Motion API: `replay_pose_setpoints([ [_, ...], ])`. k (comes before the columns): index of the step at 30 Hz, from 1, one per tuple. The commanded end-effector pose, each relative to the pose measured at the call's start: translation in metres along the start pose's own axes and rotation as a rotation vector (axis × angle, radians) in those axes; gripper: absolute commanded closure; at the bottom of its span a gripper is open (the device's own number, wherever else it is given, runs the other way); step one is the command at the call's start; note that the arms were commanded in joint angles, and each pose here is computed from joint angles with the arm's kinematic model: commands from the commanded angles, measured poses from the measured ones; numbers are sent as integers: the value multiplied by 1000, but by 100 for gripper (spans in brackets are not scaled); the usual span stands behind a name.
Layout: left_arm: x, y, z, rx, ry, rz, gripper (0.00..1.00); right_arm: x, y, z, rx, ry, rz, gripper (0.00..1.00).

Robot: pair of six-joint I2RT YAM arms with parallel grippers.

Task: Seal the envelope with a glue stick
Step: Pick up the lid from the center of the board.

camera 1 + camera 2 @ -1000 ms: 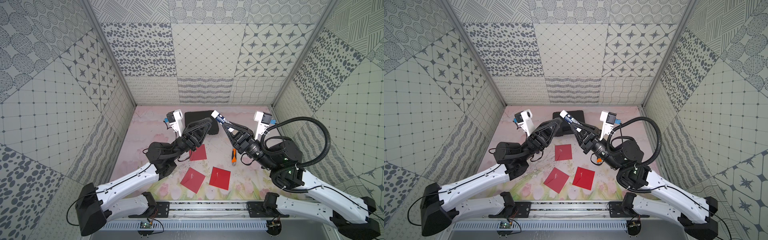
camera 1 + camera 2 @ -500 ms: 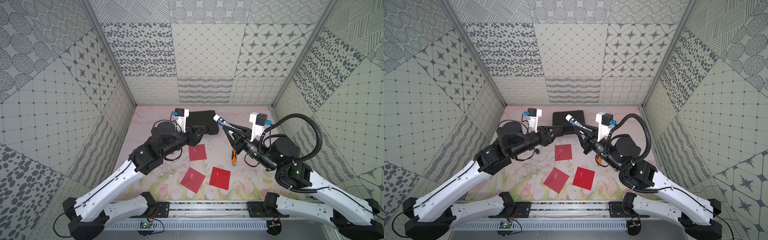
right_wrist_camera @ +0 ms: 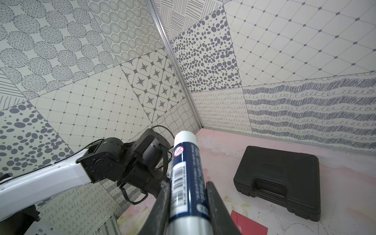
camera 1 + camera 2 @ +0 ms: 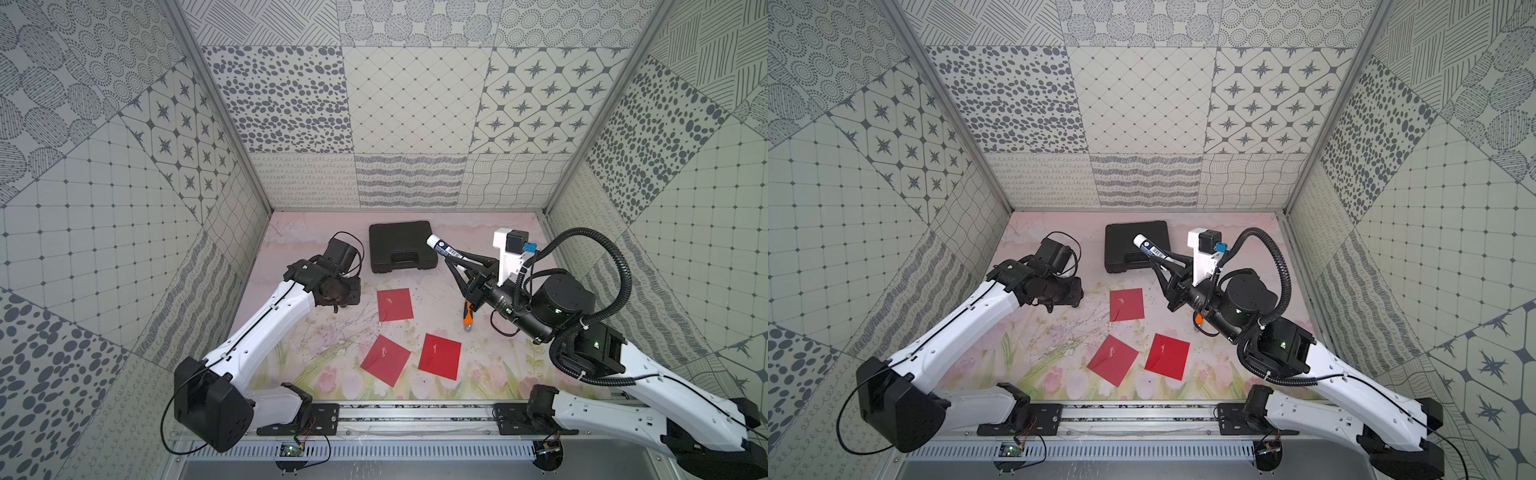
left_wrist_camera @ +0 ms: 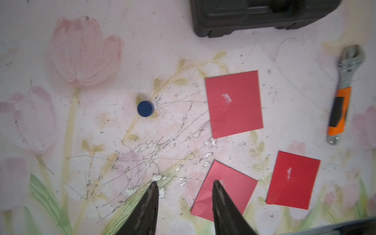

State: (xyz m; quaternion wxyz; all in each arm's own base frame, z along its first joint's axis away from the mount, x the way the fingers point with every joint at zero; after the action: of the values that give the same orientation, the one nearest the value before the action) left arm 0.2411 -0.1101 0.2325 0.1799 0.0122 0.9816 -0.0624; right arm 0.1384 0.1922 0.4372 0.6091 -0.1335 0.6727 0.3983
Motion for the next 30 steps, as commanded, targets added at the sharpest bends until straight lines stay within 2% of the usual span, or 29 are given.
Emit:
replay_pose_setpoints([
  [1, 11, 26, 30, -55, 162, 14, 55, -15, 2, -7, -8, -58, 6, 87],
  [4, 7, 31, 54, -108, 205, 0, 51, -15, 2, -7, -5, -55, 7, 87],
  [7, 3, 34, 78, -136, 256, -10, 53, -15, 2, -6, -4, -53, 6, 86],
  [12, -8, 33, 104, -105, 263, -27, 54, -14, 2, -7, -5, -46, 10, 86],
  [15, -15, 31, 114, -76, 264, -37, 55, -13, 1, -6, 0, -45, 11, 85],
  [24, -32, 40, 132, -119, 270, -54, 59, -12, 1, -6, 5, -39, 14, 85],
  [30, -35, 41, 142, -103, 287, -66, 62, -13, 2, -5, 3, -34, 5, 85],
])
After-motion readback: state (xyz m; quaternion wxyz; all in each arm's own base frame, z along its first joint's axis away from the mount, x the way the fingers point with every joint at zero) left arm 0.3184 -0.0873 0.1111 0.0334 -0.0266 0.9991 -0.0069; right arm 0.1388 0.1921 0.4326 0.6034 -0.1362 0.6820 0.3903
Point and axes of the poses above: each gripper's point midway between its finger pads, its own z axis out along the fingers, its own y axis along the line the jaws close on, x = y × z, the point moved 8 cm from there along -z, back along the fingers
